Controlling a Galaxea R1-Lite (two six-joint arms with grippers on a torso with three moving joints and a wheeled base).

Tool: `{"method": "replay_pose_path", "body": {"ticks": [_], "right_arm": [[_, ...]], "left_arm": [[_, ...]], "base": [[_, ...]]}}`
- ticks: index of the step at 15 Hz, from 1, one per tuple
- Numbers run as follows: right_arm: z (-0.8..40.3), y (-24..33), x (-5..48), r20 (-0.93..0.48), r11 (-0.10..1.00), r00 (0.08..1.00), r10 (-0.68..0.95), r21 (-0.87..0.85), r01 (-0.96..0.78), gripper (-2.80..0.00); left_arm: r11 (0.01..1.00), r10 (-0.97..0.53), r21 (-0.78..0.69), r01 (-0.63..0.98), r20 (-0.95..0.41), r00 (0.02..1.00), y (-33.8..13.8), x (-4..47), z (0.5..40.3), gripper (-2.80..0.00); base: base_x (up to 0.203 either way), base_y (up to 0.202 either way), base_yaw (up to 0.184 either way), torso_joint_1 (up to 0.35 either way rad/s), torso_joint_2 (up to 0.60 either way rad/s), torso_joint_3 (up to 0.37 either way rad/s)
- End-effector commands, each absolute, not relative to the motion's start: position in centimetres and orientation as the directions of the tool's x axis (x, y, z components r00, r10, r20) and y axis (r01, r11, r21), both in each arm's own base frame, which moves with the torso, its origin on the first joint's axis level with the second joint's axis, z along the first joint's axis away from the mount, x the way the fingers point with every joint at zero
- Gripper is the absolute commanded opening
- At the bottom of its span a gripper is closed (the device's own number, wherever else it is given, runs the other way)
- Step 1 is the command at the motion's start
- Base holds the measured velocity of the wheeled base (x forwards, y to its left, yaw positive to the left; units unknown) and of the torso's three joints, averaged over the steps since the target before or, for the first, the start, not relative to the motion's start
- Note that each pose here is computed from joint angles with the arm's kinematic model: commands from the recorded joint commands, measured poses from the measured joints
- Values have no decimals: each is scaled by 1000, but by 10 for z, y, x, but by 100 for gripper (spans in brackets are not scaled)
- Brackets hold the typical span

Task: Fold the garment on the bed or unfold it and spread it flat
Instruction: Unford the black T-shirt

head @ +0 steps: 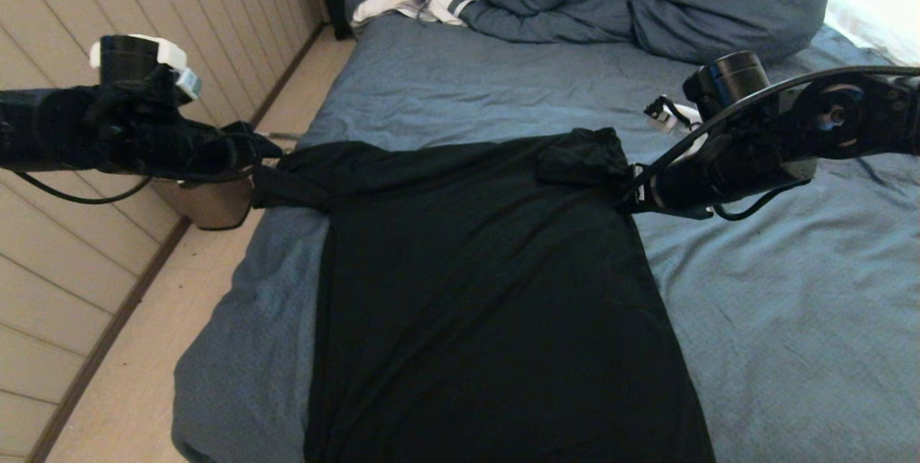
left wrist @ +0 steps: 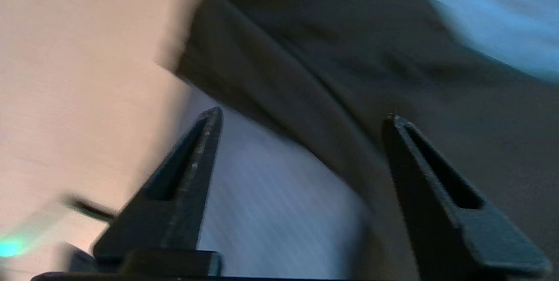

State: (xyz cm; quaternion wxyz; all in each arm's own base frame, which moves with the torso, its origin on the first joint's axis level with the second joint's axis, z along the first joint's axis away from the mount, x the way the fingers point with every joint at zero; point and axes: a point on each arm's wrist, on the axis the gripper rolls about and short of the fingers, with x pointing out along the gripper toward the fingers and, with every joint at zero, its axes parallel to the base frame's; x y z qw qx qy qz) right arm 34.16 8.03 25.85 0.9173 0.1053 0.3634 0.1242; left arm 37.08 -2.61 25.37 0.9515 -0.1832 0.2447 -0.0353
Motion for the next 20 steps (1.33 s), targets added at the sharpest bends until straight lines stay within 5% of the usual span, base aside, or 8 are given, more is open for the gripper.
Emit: {"method": "replay_pose_path", "body": {"ticks": [1, 7, 20], "right_arm": [[281, 77, 333, -576, 906, 720, 389, 382, -184, -280], [308, 58, 315, -482, 731, 586, 651, 608, -311, -280], [260, 91, 420, -438, 934, 827, 353, 212, -287, -280]], "left_arm": [[863, -367, -485, 138, -416, 832, -18, 334, 289, 0], [646, -631, -752, 130, -431, 646, -24, 290, 310, 0], [784, -555, -599, 164, -556, 619, -90, 318, 261, 0]], "base": [[0, 0, 0, 0, 0, 0], [0, 0, 0, 0, 0, 0], [0, 0, 0, 0, 0, 0]]}}
